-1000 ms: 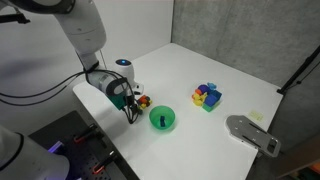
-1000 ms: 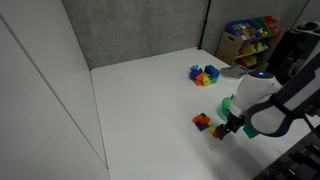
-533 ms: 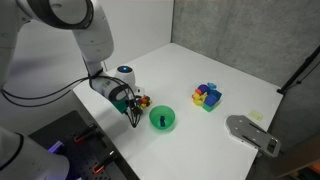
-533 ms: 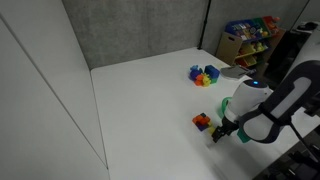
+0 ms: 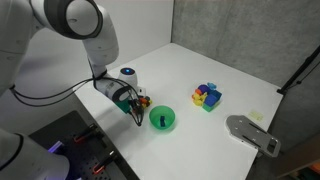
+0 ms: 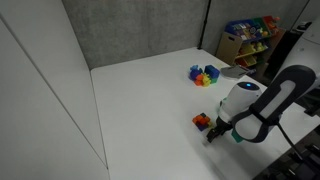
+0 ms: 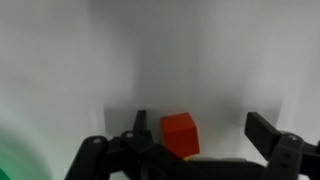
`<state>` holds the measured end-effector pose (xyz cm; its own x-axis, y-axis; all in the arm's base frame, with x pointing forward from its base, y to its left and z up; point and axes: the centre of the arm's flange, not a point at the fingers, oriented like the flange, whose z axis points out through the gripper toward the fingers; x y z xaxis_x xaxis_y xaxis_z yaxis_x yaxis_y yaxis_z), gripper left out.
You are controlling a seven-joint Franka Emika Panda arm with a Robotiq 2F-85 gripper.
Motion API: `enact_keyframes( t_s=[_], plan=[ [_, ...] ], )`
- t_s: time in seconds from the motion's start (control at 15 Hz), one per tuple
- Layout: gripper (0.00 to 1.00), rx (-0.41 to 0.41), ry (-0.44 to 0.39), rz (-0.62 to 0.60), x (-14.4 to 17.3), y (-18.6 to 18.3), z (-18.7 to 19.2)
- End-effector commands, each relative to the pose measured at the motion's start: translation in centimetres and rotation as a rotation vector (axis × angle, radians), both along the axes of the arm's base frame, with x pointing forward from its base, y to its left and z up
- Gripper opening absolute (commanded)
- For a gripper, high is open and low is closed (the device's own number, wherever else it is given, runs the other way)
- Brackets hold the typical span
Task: Pick up the mulberry pink block at the rear edge of the worktop and place it in the green bowl
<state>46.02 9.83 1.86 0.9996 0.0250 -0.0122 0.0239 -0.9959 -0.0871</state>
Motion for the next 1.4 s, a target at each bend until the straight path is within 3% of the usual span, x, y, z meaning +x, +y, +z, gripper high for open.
enact_keyframes(
  t_s=[0.0,0.13,0.6,0.93,1.33],
  plan=[
    [0.75,0.028,-0.02,0.037,0.6,0.1,0.1],
    [0.66,0.029,-0.021,0.047,0.6,0.1,0.4],
    [0.08,0.016,-0.036,0.054,0.9,-1.0,3.6],
    [0.1,0.0,-0.051,0.037,2.7,-2.2,7.5],
    [0.1,-0.06,-0.053,-0.063,5.2,-8.6,11.5]
  ],
)
